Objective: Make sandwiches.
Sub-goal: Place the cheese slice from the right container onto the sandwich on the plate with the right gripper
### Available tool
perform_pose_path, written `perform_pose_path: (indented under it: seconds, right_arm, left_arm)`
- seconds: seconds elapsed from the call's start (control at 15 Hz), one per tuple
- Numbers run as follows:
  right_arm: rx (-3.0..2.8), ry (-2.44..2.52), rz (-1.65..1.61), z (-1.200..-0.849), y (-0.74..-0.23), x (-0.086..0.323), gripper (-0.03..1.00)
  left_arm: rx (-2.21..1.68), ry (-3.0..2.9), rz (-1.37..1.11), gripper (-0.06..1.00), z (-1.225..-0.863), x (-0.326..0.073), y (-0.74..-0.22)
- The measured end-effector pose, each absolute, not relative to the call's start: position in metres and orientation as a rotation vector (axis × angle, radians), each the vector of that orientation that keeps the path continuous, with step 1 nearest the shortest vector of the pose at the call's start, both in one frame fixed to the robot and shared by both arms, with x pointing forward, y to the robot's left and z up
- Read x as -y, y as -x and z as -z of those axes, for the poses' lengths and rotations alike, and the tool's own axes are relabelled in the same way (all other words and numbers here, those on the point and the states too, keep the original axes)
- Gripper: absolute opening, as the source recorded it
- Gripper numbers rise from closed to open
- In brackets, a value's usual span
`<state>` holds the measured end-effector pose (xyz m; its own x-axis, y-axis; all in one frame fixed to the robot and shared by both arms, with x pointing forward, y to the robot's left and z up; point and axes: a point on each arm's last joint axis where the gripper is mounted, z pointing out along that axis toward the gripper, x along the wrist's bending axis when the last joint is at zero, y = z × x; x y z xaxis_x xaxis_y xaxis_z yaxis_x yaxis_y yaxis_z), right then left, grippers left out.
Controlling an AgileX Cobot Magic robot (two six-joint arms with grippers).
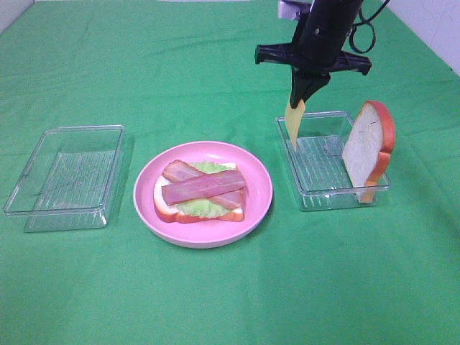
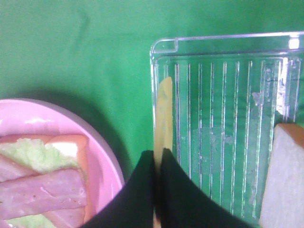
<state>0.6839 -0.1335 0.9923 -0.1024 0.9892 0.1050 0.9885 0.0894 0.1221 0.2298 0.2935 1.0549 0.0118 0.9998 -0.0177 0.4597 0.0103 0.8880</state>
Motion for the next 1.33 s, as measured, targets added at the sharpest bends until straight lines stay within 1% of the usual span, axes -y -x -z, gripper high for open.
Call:
perform_pose_path:
  seconds: [0.27,0.47,0.53,0.6,0.8,0.93,1.13,1.2,1.33]
  right_arm:
    - [-2.32,-2.094,-0.481,-1.048,-0.667,0.13,0.02]
    - [-2.419,-2.06,-0.713,-1.071,-0.65,0.111,0.02]
    - [-2.464,-2.051,-0.763,-1.07,-0.643,0.102,0.02]
    - [-2.506,-2.053,-0.793,-1.06,-0.635,0.089,0.02]
    - [-2.564,-2.074,-0.878,-1.034,-0.616,0.074,0.02]
    - [-2.592,-2.045,-1.091,-1.028,-0.604,0.066,0.02]
    - [-2.63,-2.07,-1.231,-1.018,-0.593,0.062,0.02]
    - [-2.64,-2.091,-1.214,-1.01,-0.591,0.062,0.02]
    - [-2.635,-2.109,-1.208,-1.005,-0.591,0.062,0.02]
  left_arm:
    - [-1.545,-1.547,-0.921,0.97,-1.055,-0.294,-0.23]
    - [-1.545,-1.547,-0.921,0.97,-1.055,-0.294,-0.23]
    - [-1.545,-1.547,-0.921,0.97,-1.055,-0.294,-0.23]
    - [-1.545,-1.547,-0.921,0.97,-1.055,-0.294,-0.23]
    - [-1.545,-1.547,-0.921,0.97,-1.055,-0.294,-0.23]
    - [-1.545,-1.547,-0.921,0.97,-1.055,-0.294,-0.23]
    - [-1.545,-1.547,-0.921,0.97,-1.055,-0.294,-0.23]
    - [-1.545,-1.547,-0.921,0.97,-1.055,-0.294,-0.23]
    - [-1.545,-1.547,-0.921,0.97,-1.055,-0.294,-0.23]
